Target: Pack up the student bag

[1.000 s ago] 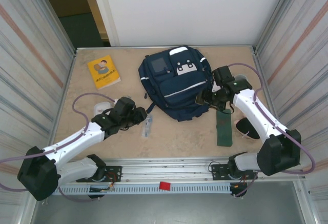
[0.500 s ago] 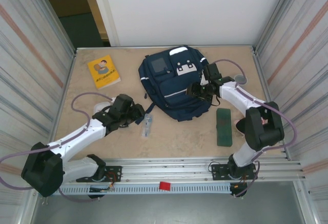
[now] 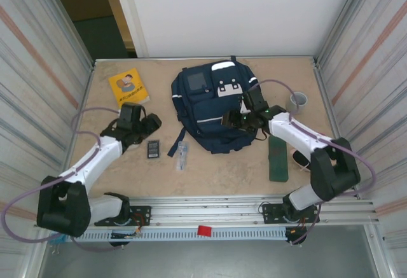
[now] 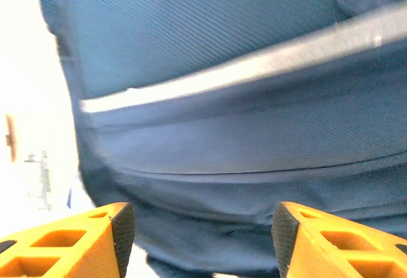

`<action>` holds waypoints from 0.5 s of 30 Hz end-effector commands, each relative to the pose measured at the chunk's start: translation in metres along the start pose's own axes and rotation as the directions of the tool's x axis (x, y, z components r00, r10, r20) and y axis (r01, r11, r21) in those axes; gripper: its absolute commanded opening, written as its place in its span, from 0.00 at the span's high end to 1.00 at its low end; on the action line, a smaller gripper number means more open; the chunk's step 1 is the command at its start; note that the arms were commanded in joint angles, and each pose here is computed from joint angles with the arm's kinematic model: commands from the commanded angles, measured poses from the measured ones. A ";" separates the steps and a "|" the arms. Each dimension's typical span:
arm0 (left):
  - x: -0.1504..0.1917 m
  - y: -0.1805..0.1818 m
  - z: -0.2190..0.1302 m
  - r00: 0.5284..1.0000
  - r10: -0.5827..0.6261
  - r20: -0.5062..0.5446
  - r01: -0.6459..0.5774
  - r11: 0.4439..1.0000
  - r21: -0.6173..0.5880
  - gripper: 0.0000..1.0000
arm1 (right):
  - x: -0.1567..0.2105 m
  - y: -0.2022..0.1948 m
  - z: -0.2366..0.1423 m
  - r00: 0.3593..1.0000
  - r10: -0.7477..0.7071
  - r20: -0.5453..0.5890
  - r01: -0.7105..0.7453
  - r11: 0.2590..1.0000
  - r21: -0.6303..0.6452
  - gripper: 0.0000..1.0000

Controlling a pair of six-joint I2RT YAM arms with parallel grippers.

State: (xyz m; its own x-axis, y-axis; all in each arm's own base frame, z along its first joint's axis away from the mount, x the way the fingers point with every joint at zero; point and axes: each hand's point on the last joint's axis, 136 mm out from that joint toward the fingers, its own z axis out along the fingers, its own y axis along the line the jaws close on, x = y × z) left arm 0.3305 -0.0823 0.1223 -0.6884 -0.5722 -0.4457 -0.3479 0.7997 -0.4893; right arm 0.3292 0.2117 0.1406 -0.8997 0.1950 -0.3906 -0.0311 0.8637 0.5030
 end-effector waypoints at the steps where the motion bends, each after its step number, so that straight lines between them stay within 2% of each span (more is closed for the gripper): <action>1: -0.039 0.001 0.003 0.997 0.072 0.015 -0.071 0.997 -0.041 0.33 | -0.031 0.041 -0.059 0.988 -0.069 0.141 0.077 0.996 -0.050 0.40; 4: -0.072 0.005 0.018 0.997 0.069 0.028 -0.067 0.995 -0.071 0.36 | -0.031 0.070 -0.068 0.979 -0.086 0.184 0.112 0.984 -0.138 0.40; 7: -0.097 -0.001 0.036 0.995 0.095 0.024 -0.092 0.991 -0.100 0.38 | -0.025 0.092 -0.054 0.977 -0.082 0.196 0.124 0.969 -0.212 0.40; 15: -0.131 -0.008 0.089 0.997 0.080 -0.005 -0.079 0.984 -0.158 0.62 | -0.019 0.111 0.006 0.985 -0.079 0.154 0.112 0.970 -0.216 0.41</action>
State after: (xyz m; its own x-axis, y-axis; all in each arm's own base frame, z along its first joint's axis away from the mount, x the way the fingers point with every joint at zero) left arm 0.4745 -0.0360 0.1234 -0.7014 -0.5192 -0.4882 -0.3722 0.8511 -0.3704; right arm 0.3331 0.3011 0.2008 -0.8291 0.1536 -0.5376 -0.2426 0.7674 0.5934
